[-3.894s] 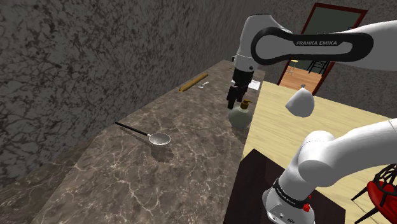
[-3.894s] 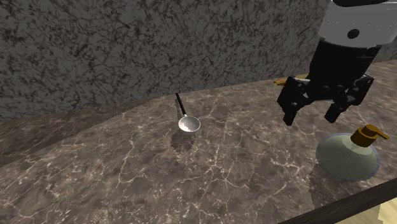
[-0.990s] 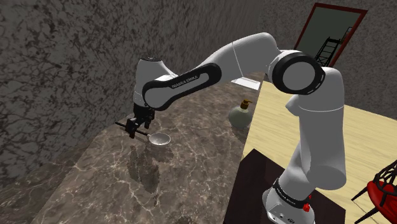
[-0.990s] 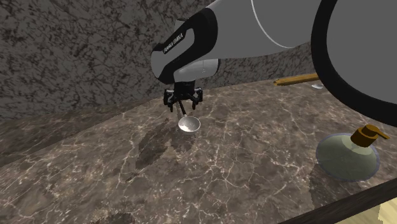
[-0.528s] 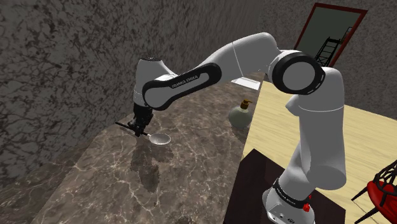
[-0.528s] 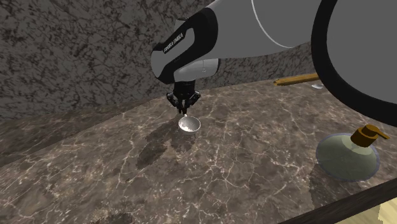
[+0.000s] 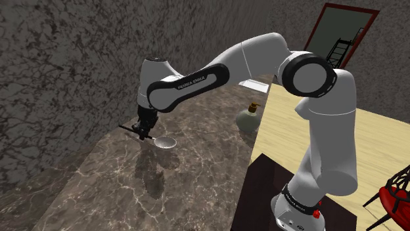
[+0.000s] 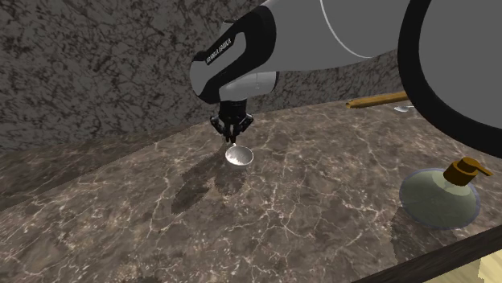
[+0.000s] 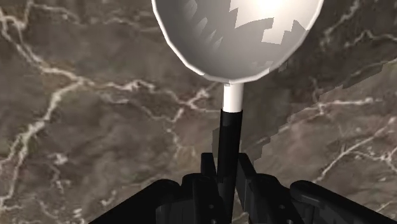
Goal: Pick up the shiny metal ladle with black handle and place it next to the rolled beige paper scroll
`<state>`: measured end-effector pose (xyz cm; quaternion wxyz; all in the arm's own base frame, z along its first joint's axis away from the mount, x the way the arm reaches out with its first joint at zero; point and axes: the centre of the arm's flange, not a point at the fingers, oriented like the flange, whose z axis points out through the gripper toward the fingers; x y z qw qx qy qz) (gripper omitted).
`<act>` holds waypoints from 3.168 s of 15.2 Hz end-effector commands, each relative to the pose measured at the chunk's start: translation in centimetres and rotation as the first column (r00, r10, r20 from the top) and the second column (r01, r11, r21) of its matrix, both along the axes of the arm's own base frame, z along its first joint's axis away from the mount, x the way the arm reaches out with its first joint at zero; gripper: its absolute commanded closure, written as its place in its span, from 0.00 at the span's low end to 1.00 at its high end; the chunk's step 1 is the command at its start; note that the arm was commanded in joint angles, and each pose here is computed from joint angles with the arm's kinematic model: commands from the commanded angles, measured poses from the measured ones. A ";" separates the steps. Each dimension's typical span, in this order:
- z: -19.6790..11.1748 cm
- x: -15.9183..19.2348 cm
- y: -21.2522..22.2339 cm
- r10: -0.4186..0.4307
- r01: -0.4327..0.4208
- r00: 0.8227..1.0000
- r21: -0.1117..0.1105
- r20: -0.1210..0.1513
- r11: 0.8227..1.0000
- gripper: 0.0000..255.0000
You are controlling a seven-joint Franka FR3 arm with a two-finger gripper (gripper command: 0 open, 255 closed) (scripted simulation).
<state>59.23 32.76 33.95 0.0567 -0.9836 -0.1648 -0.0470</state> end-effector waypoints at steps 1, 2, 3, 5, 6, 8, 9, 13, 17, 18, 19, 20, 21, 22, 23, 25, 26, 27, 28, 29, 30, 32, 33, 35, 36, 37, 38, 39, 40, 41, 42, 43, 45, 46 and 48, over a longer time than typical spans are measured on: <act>0.9 0.0 0.0 0.000 0.000 1.000 0.000 -0.001 1.000 1.00; 1.5 0.0 0.0 0.000 0.000 1.000 0.000 -0.001 1.000 1.00; 2.0 0.0 0.0 0.000 0.000 1.000 0.000 -0.001 1.000 1.00; 3.1 0.0 0.0 0.000 0.000 1.000 0.000 -0.001 1.000 1.00; 3.6 0.0 0.0 0.000 0.000 1.000 0.000 -0.001 1.000 1.00; 4.6 0.0 0.0 0.000 0.000 1.000 0.000 -0.001 1.000 1.00; 5.2 0.0 0.0 0.000 0.000 1.000 0.000 -0.001 1.000 1.00; 7.3 0.0 0.0 0.000 0.000 1.000 0.000 -0.001 1.000 1.00; 9.4 0.0 0.0 0.000 0.000 1.000 0.000 -0.001 1.000 1.00; 9.9 0.0 0.0 0.000 0.000 1.000 0.000 -0.001 1.000 1.00; 10.4 0.0 0.0 0.000 0.000 1.000 0.000 -0.001 1.000 1.00; 10.4 0.0 -1.3 0.000 0.000 1.000 0.000 -0.001 1.000 1.00; 10.4 -0.1 -2.7 0.000 0.000 1.000 0.000 -0.001 1.000 1.00; 10.4 -0.1 -4.0 0.000 0.000 1.000 0.000 -0.001 1.000 1.00; 10.4 -0.2 -5.3 0.000 0.000 1.000 0.000 -0.001 1.000 1.00; 10.4 -0.2 -7.9 0.000 0.000 1.000 0.000 -0.001 1.000 1.00; 10.4 -0.3 -9.3 0.000 0.000 1.000 0.000 -0.001 1.000 1.00; 10.4 -0.3 -10.6 0.000 0.000 1.000 0.000 -0.001 1.000 1.00; 10.4 -0.3 -11.9 0.000 0.000 1.000 0.000 -0.001 1.000 1.00; 10.4 -0.4 -13.2 0.000 0.000 1.000 0.000 -0.001 1.000 1.00; 10.5 -0.4 -14.5 0.000 0.000 1.000 0.000 -0.001 1.000 1.00; 10.5 -0.5 -17.2 0.000 0.000 1.000 0.000 -0.001 1.000 1.00; 10.5 -0.5 -18.5 0.000 0.000 1.000 0.000 -0.001 1.000 1.00; 10.5 -0.6 -21.1 0.000 0.000 1.000 0.000 -0.001 1.000 1.00; 10.5 -0.6 -22.4 0.000 0.000 1.000 0.000 -0.001 1.000 1.00; 10.5 -0.7 -23.8 0.000 0.000 1.000 0.000 -0.001 1.000 1.00; 10.5 -0.7 -25.1 0.000 0.000 1.000 0.000 -0.001 1.000 1.00; 10.5 -0.8 -26.4 0.000 0.000 1.000 0.000 -0.001 1.000 1.00; 10.5 -0.8 -27.7 0.000 0.000 1.000 0.000 -0.001 1.000 1.00; 10.5 -0.8 -29.0 0.000 0.000 1.000 0.000 -0.001 1.000 1.00; 10.5 -0.9 -30.4 0.000 0.000 1.000 0.000 -0.001 1.000 1.00; 10.5 -0.9 -31.7 0.000 0.000 1.000 0.000 -0.001 1.000 1.00; 10.5 -1.0 -34.3 0.000 0.000 1.000 0.000 -0.001 1.000 1.00; 10.5 -1.0 -35.6 0.000 0.000 1.000 0.000 -0.001 1.000 1.00; 10.5 -1.1 -38.3 0.000 0.000 1.000 0.000 -0.001 1.000 1.00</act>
